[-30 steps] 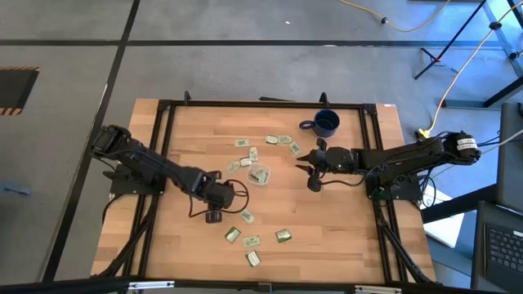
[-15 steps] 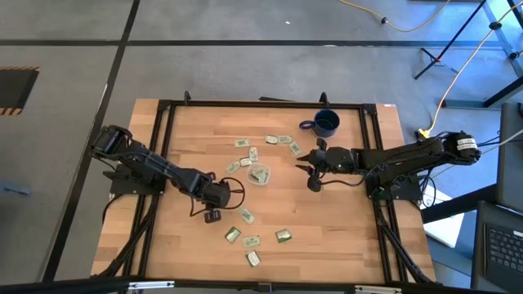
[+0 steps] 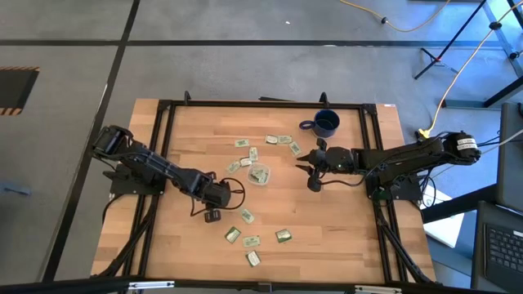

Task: Pick and place Stevia / Truvia into bins
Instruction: Put the light green stevia packet into the container

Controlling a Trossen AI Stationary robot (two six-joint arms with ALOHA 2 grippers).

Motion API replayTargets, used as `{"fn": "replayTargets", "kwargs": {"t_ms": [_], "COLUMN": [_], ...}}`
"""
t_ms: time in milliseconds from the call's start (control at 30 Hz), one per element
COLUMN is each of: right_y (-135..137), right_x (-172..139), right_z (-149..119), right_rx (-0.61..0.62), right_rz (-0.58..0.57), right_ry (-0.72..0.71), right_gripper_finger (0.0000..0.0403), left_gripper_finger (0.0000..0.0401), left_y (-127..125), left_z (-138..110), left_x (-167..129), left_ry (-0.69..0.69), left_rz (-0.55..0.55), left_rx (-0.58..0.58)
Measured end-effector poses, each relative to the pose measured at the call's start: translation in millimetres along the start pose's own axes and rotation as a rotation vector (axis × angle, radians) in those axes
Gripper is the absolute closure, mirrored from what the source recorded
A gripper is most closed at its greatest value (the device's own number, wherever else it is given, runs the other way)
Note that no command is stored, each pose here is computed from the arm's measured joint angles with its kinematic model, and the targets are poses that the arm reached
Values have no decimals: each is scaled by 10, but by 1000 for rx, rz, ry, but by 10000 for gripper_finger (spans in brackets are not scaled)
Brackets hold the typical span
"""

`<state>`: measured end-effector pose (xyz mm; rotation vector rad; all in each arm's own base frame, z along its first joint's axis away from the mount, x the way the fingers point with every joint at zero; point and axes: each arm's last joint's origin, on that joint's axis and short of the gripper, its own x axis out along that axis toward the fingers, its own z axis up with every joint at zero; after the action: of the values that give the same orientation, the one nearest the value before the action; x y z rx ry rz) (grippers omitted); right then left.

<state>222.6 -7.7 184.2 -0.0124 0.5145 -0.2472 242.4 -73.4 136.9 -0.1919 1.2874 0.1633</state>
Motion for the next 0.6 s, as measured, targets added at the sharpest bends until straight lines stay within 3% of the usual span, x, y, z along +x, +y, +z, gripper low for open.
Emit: {"fn": "replayTargets", "kwargs": {"t_ms": [233,367,600], "right_y": [-1,-1,-1], "right_x": [0,0,0], "right_z": [-1,-1,2], "right_rx": [0,0,0], "right_rz": [0,0,-1], "right_ry": [0,0,-3], "right_gripper_finger": [285,285,285], "left_gripper_finger": [399,399,398], "left_y": [0,-23,-25], "left_z": [0,46,443], "left_x": [1,-46,-368], "left_ry": [1,-3,-164], "left_rz": [0,-11,-51], "left_rx": [6,72,251]}}
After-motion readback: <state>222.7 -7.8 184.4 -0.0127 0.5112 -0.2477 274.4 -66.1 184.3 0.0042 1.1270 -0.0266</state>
